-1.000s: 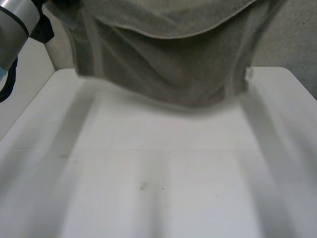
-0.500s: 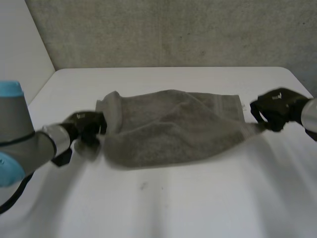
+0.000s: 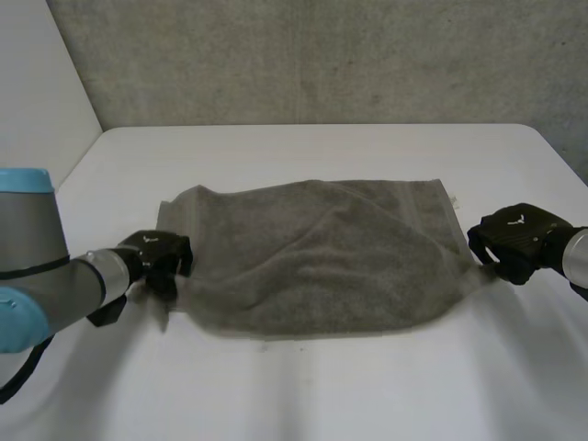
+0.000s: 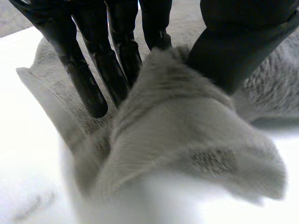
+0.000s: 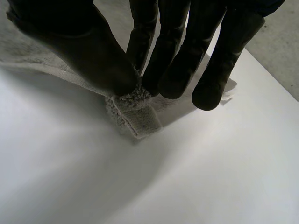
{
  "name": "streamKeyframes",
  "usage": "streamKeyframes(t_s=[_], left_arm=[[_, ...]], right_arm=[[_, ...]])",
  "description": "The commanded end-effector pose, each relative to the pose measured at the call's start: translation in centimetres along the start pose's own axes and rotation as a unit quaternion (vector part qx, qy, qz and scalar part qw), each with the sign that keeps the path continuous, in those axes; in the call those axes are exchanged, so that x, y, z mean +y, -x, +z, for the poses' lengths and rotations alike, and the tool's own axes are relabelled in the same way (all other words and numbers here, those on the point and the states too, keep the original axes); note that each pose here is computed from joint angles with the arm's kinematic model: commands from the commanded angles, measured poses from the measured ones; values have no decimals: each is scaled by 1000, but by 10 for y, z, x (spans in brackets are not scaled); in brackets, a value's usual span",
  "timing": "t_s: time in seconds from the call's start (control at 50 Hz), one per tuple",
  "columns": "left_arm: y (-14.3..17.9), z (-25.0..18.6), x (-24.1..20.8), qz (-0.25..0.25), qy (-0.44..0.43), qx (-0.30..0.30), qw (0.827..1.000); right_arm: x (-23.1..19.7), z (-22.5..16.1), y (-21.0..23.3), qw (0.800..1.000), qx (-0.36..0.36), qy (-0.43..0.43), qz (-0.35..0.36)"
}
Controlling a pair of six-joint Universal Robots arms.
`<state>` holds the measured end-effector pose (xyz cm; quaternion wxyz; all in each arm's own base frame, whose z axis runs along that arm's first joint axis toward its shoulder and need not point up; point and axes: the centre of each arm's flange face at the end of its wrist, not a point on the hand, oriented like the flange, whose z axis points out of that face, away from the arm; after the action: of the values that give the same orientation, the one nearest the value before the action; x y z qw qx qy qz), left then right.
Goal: Fold the towel.
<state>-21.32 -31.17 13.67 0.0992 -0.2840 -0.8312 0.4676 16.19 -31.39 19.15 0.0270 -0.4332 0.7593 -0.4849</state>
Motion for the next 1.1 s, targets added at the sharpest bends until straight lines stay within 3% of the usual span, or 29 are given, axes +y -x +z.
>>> streamKeyframes(t_s=[0.02,0.12,0.3,0.62,0.82,1.1], left_arm=[[16,28,-20,9,-38,-24,999],[28,49,-43,17,-80,-39,996],[31,63,-45,17,-72,-82,994],[-1,-52,-78,39,-140,-90,985],[-28,-90,-39,49,-99,-65,992],[-50,-102,21,65,8,-27,997]], right_arm=[[10,15,-8,1000,22,14,4],[12,21,-4,1000,20,12,1],[14,24,0,1000,14,15,3],[15,23,2,1000,12,17,4],[15,23,2,1000,12,17,4],[15,23,2,1000,11,17,4]])
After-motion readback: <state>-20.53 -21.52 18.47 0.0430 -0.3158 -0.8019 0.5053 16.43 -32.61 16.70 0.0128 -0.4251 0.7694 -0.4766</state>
